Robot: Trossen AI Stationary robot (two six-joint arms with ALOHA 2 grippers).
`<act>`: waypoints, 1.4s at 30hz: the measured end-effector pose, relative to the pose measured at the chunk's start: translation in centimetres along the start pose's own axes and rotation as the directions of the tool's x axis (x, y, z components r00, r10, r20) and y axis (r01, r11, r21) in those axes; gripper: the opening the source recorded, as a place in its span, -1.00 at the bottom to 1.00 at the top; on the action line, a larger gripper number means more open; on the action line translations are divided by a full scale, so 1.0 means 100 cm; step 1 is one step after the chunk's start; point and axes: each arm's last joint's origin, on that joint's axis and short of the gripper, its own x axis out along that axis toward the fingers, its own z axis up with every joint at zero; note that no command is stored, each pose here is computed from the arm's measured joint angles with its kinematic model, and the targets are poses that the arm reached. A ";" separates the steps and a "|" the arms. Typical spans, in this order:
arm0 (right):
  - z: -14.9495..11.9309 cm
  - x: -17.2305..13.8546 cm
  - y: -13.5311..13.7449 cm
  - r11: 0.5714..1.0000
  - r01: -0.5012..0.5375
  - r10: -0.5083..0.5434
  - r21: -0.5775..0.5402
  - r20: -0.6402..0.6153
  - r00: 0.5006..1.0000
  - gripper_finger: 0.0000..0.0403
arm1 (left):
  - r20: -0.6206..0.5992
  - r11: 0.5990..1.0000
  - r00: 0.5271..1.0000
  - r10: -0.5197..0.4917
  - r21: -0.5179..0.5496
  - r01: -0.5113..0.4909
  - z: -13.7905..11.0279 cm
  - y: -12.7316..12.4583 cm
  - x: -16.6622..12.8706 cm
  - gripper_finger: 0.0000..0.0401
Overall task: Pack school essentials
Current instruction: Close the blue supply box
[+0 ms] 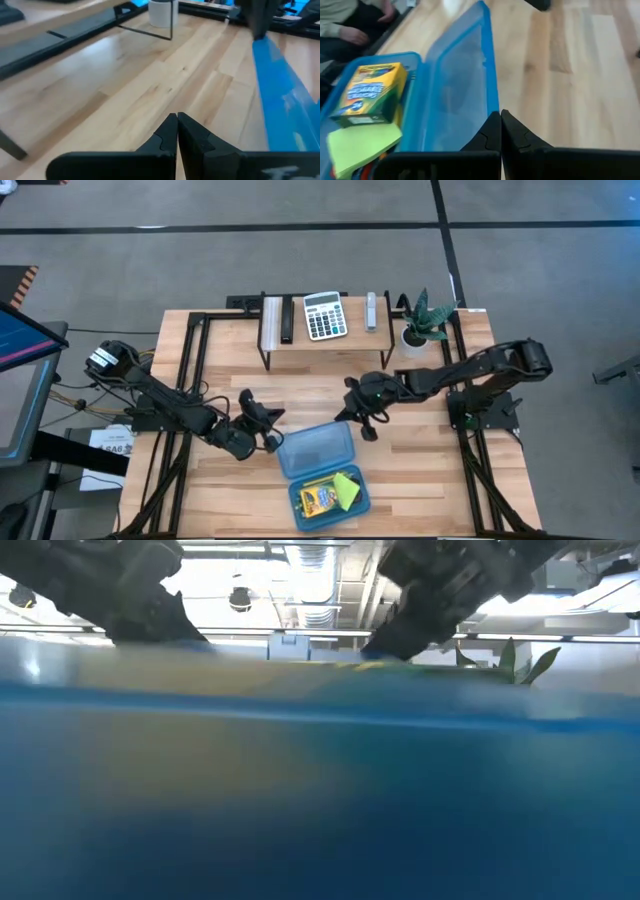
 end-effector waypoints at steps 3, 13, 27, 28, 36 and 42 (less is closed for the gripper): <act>0.003 -0.001 0.013 0.999 -0.035 0.035 -0.023 0.008 0.999 -0.96 | -0.014 1.000 0.999 -0.030 -0.008 0.030 0.000 -0.001 0.000 -1.00; 0.006 -0.004 0.052 0.989 -0.141 0.141 -0.039 0.014 0.990 -0.96 | -0.028 0.979 0.980 -0.196 -0.063 0.194 0.006 -0.010 -0.001 -1.00; -0.027 -0.006 0.055 1.000 -0.006 0.007 0.003 -0.236 0.972 -0.96 | -0.189 0.938 0.926 -0.328 -0.180 0.296 -0.008 -0.016 -0.011 -1.00; -0.036 -0.006 0.053 1.000 0.003 0.001 0.018 -0.251 0.968 -0.96 | -0.214 0.938 0.921 -0.325 -0.199 0.285 -0.011 -0.016 -0.013 -1.00; -0.098 -0.008 0.027 0.982 0.094 -0.052 0.165 -0.239 0.970 -0.96 | -0.323 0.923 0.882 -0.343 -0.293 0.251 -0.038 -0.026 -0.027 -1.00; -0.109 -0.009 0.029 0.976 0.087 -0.046 0.198 -0.207 0.977 -0.96 | -0.450 0.926 0.828 -0.334 -0.321 0.199 -0.066 -0.032 -0.015 -1.00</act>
